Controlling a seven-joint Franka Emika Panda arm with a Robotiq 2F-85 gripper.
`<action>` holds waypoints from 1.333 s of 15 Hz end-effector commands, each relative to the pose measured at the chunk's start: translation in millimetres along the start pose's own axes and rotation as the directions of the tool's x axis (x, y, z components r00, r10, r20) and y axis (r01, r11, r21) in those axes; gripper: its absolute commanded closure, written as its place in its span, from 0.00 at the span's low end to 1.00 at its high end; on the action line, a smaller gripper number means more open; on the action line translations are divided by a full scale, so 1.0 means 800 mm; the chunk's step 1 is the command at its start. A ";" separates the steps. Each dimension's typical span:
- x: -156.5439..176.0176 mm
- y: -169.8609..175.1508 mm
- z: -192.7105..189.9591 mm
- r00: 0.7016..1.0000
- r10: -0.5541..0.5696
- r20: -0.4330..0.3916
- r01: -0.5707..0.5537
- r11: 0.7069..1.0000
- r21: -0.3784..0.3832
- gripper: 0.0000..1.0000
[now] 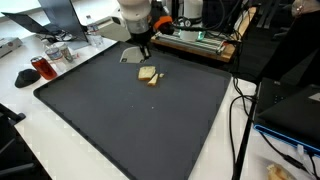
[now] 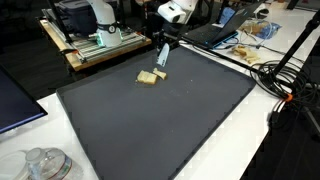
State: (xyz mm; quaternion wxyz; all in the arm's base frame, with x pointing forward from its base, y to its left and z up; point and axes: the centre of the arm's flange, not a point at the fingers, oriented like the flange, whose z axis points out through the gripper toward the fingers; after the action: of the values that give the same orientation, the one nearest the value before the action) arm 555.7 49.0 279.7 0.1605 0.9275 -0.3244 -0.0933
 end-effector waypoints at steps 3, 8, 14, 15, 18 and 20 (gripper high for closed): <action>0.077 -0.039 -0.003 0.988 -0.051 0.146 0.052 0.999 -0.001 0.99; 0.132 -0.031 0.018 0.952 -0.121 0.282 0.105 0.992 0.072 0.99; 0.185 0.009 0.055 0.896 -0.187 0.403 0.123 0.976 0.179 0.99; 0.190 0.018 0.059 0.888 -0.201 0.414 0.125 0.971 0.204 0.99; 0.201 0.051 0.070 0.873 -0.247 0.421 0.129 0.949 0.289 0.99; 0.204 0.073 0.074 0.867 -0.282 0.410 0.140 0.929 0.342 0.99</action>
State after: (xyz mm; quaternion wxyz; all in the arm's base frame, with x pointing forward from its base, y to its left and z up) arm 638.0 -91.7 226.4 -0.0281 0.9222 -0.2744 -0.2710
